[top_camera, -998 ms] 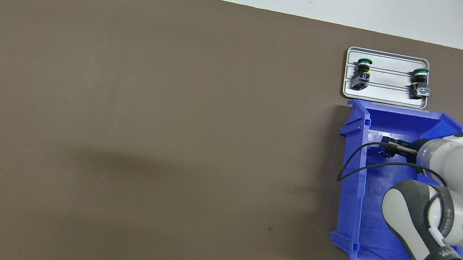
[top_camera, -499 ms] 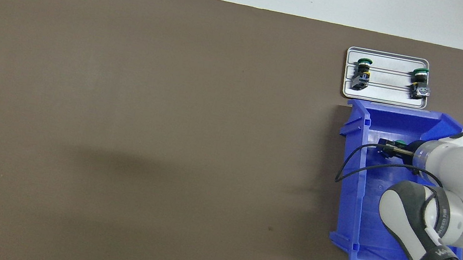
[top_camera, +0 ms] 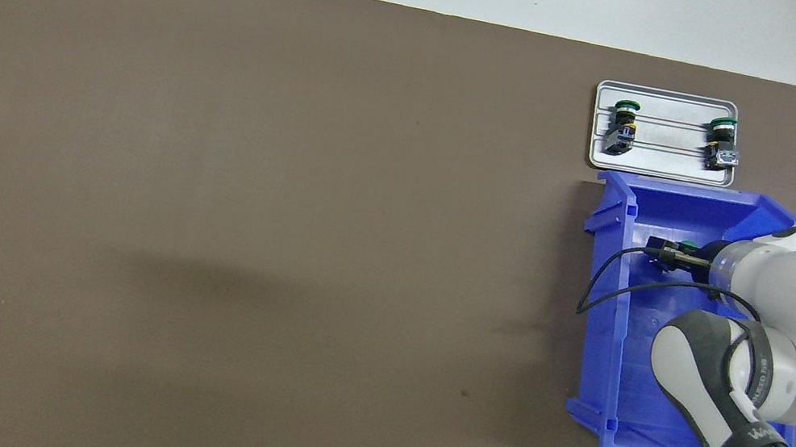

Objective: Place and press button with both arms

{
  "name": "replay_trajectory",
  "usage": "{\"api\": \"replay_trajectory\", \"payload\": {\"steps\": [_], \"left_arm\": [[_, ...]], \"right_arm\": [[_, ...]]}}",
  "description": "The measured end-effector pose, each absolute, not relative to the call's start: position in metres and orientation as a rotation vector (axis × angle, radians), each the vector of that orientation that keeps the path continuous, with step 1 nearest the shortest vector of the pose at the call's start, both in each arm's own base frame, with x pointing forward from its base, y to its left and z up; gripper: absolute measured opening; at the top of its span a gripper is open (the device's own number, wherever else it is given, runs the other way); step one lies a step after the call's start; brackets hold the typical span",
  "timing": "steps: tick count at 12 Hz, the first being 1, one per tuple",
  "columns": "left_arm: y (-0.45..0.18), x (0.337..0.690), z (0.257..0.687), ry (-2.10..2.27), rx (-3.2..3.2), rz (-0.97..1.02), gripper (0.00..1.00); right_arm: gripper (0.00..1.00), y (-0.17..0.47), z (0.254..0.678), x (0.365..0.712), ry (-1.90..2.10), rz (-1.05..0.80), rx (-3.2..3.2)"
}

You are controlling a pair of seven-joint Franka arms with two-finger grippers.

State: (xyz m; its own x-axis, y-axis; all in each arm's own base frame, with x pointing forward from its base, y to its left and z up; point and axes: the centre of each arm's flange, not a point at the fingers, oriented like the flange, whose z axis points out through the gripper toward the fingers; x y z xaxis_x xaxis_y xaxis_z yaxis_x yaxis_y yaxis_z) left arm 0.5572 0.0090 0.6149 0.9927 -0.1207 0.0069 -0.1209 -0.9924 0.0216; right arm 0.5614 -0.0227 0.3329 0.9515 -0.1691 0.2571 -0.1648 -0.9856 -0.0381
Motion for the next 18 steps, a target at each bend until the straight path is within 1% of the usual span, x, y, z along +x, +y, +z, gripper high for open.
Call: {"api": "replay_trajectory", "payload": {"steps": [1, 6, 8, 11, 14, 16, 17, 18], "left_arm": [[0.009, 0.557, 0.615, -0.189, 3.114, 0.009, 1.0], [0.009, 0.557, 0.615, -0.189, 3.114, 0.009, 1.0], [0.009, 0.557, 0.615, -0.189, 3.114, 0.009, 1.0], [0.009, 0.557, 0.615, -0.189, 3.114, 0.009, 1.0], [0.009, 0.557, 0.615, -0.189, 3.114, 0.009, 1.0], [0.009, 0.557, 0.615, -0.189, 3.114, 0.009, 1.0], [0.009, 0.557, 0.615, -0.189, 3.114, 0.009, 1.0], [0.009, 0.557, 0.615, -0.189, 3.114, 0.009, 1.0]], "right_arm": [[0.91, -0.022, 0.341, 0.563, 0.263, -0.4, -3.089], [0.91, -0.016, 0.395, 0.569, 0.245, -0.347, -3.103], [0.91, -0.008, 0.438, 0.571, 0.225, -0.269, -3.117], [0.91, -0.007, 0.522, 0.574, 0.221, -0.161, -3.133], [0.91, 0.002, 0.582, 0.564, 0.171, -0.03, -3.142], [0.96, 0.014, 0.603, 0.556, 0.106, 0.033, -3.146], [0.96, 0.017, 0.609, 0.554, 0.086, 0.035, -3.147], [1.0, 0.019, 0.611, 0.553, 0.068, 0.033, -3.148]]}}
